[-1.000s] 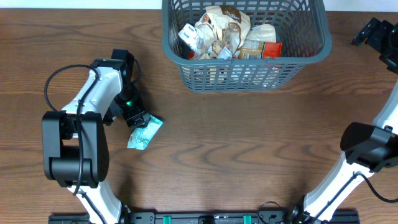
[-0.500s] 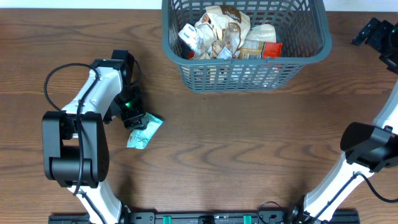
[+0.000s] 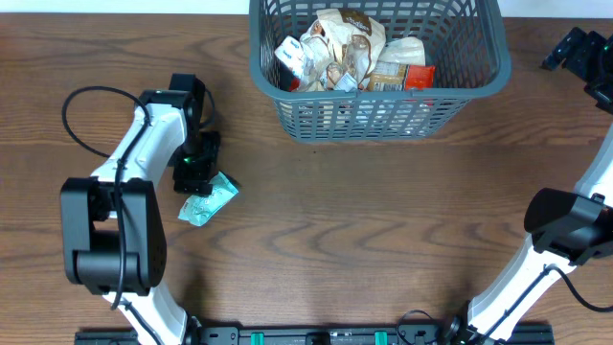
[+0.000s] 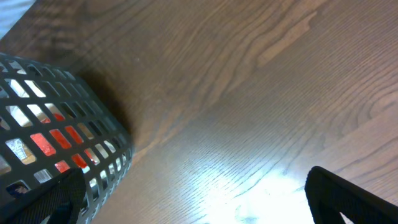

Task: Pack container
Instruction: 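Grasp the mint-green packet with the left gripper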

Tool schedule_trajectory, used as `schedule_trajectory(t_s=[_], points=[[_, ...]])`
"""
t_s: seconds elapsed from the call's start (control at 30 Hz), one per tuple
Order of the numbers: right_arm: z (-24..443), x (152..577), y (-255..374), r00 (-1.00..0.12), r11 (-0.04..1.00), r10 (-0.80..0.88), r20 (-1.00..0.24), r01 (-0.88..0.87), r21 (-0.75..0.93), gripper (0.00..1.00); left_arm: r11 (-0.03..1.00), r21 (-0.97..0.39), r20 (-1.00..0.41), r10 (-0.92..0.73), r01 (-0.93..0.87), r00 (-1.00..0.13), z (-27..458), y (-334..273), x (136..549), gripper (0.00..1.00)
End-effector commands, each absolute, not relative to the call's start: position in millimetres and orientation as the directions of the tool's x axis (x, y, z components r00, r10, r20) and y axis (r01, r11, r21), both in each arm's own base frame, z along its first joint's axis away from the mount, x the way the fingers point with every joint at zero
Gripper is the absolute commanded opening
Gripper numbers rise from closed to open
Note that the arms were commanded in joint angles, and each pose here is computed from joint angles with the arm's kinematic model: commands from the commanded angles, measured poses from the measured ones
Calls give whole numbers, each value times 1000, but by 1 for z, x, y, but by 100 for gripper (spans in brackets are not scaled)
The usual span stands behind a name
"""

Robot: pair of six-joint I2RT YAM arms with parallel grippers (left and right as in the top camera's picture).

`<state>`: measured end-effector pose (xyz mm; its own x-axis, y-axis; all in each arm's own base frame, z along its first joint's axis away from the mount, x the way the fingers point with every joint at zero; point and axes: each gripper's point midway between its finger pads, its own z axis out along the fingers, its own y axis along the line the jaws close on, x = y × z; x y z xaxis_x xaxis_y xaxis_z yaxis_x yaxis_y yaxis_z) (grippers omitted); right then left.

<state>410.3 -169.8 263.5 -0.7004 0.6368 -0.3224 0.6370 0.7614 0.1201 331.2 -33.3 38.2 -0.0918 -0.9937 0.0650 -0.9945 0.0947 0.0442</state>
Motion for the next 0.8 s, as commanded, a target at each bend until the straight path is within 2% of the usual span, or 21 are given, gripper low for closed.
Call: schedule_trajectory(t_s=[0.0, 0.17, 0.27, 0.37, 0.47, 0.53, 0.6, 0.67, 0.77], points=[[266, 409, -166, -704, 766, 633, -323, 630, 127, 99, 190, -37, 29, -981, -981, -191, 65, -29, 342, 87], [266, 409, -166, -704, 766, 632, -323, 630, 127, 99, 232, -106, 22, -972, -967, -235, 86, -34, 345, 87], [266, 409, -166, -704, 766, 632, -323, 630, 127, 99, 320, -158, 23, -945, -934, -327, 102, -44, 345, 86], [266, 409, -166, -704, 766, 633, -323, 630, 127, 99, 476, -206, -20, -875, -855, -483, 121, -52, 342, 86], [266, 409, -166, -704, 766, 633, -323, 630, 127, 99, 713, -209, -141, -700, -670, -700, 139, -46, 341, 87], [266, 409, -166, -704, 766, 633, -323, 630, 127, 99, 880, -157, -201, -474, -449, -857, 146, -43, 335, 87], [266, 409, -166, -704, 766, 633, -323, 630, 127, 99, 964, -72, -196, -264, -255, -944, 145, -37, 323, 87], [266, 409, -166, -704, 766, 633, -323, 630, 127, 99, 985, 49, -180, -156, -167, -971, 142, -20, 313, 87], [266, 409, -166, -704, 766, 633, -323, 630, 127, 99, 963, 225, -177, -106, -145, -979, 139, 9, 307, 87]])
